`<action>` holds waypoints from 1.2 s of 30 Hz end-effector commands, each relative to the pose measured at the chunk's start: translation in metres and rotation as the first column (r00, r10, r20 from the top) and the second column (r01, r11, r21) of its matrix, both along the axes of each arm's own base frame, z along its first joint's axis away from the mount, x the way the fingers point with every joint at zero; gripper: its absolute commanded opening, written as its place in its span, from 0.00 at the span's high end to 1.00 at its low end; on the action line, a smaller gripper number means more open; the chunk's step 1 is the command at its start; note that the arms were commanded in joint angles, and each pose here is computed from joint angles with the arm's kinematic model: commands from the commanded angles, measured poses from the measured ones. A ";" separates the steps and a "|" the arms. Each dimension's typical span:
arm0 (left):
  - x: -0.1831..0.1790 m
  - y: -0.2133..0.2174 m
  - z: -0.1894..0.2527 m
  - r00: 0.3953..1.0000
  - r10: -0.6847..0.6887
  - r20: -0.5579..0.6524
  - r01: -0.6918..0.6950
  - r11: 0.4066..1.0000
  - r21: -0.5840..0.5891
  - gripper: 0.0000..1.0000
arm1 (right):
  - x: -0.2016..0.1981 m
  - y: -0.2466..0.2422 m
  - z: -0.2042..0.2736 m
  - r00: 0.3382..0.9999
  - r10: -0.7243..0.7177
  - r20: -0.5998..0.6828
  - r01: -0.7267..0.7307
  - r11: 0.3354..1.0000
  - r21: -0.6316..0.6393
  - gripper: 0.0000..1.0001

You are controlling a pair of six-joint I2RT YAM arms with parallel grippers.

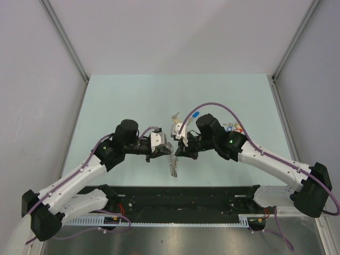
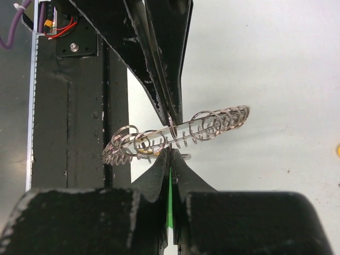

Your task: Put the keys on the keyring

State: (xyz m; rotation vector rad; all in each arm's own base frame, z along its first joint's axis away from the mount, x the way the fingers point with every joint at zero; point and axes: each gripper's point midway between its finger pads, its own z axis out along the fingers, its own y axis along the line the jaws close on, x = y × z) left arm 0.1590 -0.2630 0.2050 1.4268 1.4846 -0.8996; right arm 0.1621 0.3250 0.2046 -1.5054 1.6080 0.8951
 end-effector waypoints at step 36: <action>-0.010 -0.013 0.020 0.993 -0.110 0.053 0.114 0.990 -0.082 1.00 | -0.003 -0.002 0.031 0.999 0.034 -0.005 -0.033 0.990 0.138 1.00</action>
